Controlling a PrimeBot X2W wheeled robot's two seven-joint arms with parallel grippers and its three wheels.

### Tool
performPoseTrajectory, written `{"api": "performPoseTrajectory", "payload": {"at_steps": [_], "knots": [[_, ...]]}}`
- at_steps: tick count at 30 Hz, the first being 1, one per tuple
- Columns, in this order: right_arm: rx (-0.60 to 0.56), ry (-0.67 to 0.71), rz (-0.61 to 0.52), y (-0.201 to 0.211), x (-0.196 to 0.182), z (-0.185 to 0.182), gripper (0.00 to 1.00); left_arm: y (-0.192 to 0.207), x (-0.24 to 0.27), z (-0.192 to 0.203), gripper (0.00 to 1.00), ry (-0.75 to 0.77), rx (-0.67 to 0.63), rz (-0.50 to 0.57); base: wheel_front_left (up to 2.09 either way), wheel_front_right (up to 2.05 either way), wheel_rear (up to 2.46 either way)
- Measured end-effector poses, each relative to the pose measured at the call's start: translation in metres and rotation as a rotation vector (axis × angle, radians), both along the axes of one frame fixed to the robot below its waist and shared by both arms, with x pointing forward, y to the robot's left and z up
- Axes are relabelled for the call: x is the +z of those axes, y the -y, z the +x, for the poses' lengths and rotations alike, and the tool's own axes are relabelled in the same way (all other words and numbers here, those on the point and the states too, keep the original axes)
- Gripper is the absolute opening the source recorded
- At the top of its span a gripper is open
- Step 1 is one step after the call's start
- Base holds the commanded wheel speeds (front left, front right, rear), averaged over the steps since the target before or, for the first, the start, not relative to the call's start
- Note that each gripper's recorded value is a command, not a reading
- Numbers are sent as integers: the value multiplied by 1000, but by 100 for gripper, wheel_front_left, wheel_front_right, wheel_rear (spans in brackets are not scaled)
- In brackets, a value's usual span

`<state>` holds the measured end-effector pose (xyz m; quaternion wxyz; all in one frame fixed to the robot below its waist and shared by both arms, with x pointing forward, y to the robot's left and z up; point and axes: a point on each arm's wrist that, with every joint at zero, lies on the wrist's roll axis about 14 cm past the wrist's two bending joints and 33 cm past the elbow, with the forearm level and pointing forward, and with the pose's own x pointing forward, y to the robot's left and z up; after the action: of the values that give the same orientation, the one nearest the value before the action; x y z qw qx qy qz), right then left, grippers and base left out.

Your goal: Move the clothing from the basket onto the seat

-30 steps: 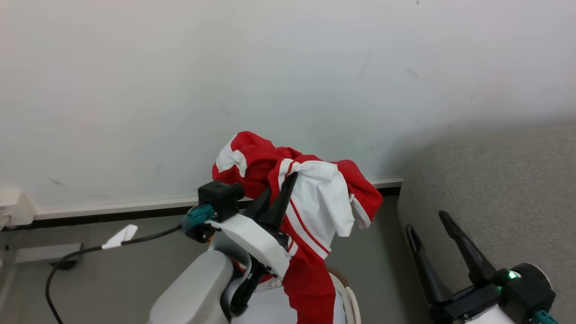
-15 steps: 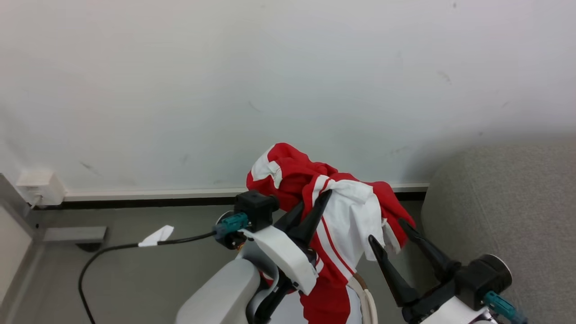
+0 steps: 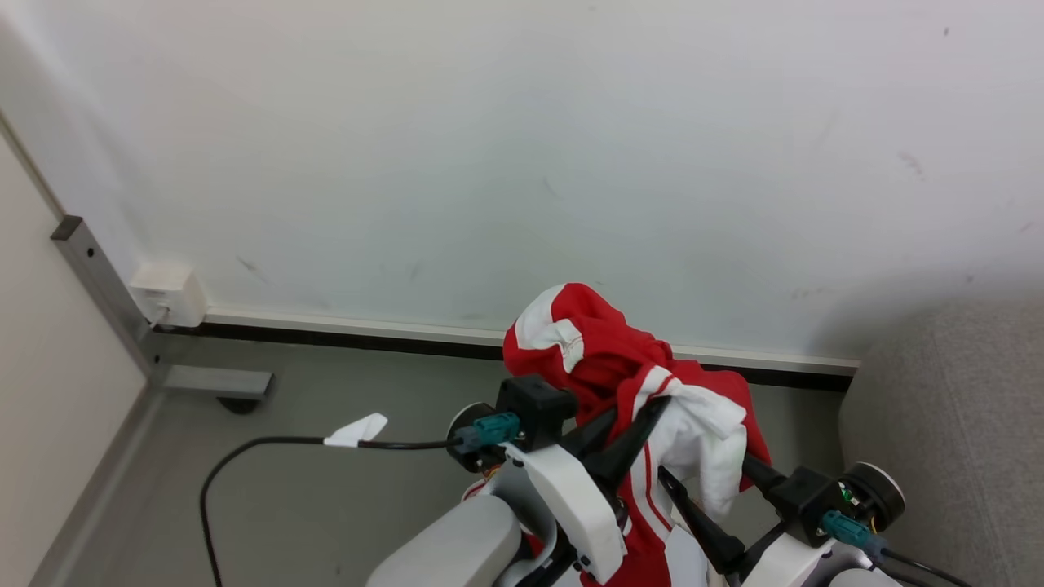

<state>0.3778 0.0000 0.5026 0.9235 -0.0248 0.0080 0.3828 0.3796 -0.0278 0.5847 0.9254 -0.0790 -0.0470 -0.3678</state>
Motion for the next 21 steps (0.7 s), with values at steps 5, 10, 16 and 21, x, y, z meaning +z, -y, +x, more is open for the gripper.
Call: {"api": "performPoseTrajectory", "payload": {"at_steps": [5,10,16,21], "knots": [[30,-27,-39,-13,-8,8,100,2,-1,-9,0,-2,-19,7,0,0,0],[74,-22,-61,-31,-4,10,100,3,-2,-13,0,-12,-27,4,0,0,0],[104,-5,-72,-41,2,11,100,4,-3,-14,0,-16,-28,13,0,0,0],[109,-14,-67,-41,1,9,0,2,-5,-10,0,-29,-14,13,0,0,0]]}}
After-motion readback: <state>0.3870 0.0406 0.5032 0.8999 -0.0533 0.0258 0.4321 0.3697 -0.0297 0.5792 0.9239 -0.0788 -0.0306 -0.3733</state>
